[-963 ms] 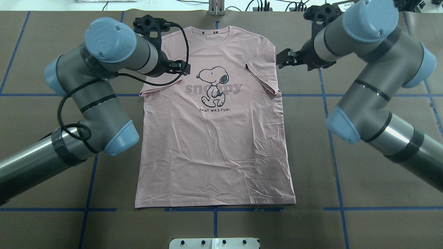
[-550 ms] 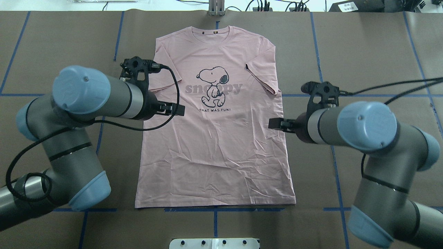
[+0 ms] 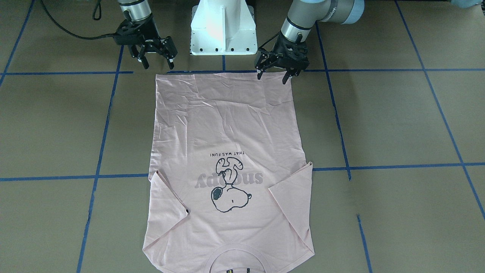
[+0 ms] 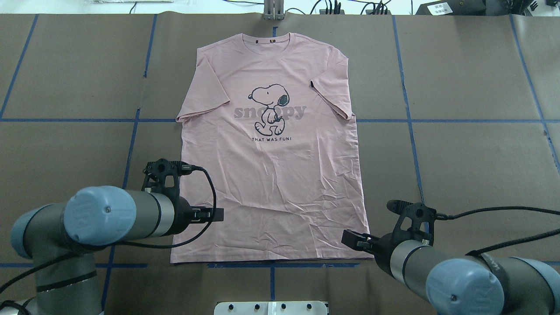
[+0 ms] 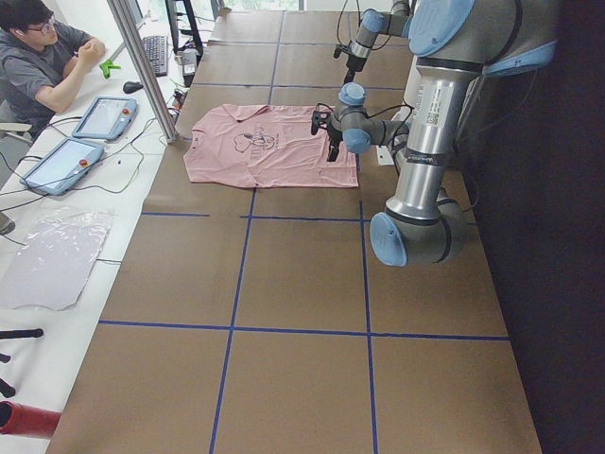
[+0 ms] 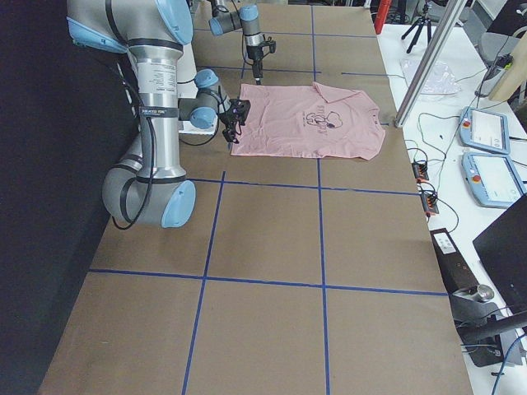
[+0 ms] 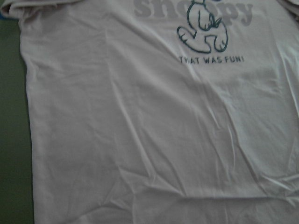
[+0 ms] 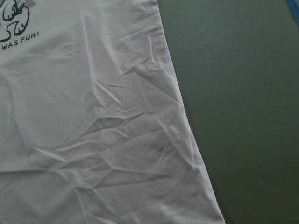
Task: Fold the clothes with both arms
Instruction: 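Lower both grippers down the shirt sides to the hem nearest the robot, then position both grippers at the hem corners and pinch the fabric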
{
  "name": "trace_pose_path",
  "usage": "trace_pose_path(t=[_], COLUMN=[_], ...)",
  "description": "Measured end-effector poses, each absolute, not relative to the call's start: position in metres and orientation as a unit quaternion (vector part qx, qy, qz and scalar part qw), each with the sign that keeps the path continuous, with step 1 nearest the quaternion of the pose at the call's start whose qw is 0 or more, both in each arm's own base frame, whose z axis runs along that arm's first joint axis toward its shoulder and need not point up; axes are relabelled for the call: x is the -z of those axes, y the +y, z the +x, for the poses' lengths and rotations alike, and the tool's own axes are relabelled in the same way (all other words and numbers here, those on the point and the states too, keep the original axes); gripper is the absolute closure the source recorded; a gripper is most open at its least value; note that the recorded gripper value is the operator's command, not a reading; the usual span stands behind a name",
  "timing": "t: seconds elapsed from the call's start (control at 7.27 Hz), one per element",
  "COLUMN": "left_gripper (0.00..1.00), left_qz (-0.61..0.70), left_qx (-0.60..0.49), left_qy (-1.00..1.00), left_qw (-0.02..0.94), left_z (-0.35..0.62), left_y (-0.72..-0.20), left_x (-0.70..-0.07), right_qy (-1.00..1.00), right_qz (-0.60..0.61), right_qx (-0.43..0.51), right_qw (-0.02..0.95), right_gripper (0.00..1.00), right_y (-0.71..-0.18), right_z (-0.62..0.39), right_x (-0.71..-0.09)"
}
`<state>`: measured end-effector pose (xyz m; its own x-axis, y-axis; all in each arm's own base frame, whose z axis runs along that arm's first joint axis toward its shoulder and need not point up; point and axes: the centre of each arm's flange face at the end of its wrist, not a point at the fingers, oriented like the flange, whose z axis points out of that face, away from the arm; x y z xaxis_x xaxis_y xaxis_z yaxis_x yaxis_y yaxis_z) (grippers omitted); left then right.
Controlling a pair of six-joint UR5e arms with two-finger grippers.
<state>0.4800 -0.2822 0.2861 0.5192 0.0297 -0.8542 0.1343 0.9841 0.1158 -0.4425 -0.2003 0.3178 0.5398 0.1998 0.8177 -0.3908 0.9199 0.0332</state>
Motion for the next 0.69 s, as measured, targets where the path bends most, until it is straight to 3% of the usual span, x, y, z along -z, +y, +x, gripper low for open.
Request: trace_pose_path(t=[0.28, 0.41, 0.69], left_gripper=[0.38, 0.43, 0.43], left_qz=[0.063, 0.060, 0.059], left_qx=[0.045, 0.047, 0.047], left_qy=[0.471, 0.465, 0.459], left_qw=[0.879, 0.882, 0.885], left_z=[0.486, 0.486, 0.485], left_y=[-0.249, -0.243, -0.240], left_x=[-0.323, -0.333, -0.340], right_qy=[-0.451, -0.452, -0.453], right_qz=[0.113, 0.114, 0.115], right_qx=[-0.172, -0.172, -0.173], right_qw=[0.868, 0.868, 0.867], right_gripper=[0.00, 0.00, 0.00], right_y=[-0.187, -0.186, -0.186], right_z=[-0.446, -0.446, -0.447], right_x=[-0.318, -0.317, -0.316])
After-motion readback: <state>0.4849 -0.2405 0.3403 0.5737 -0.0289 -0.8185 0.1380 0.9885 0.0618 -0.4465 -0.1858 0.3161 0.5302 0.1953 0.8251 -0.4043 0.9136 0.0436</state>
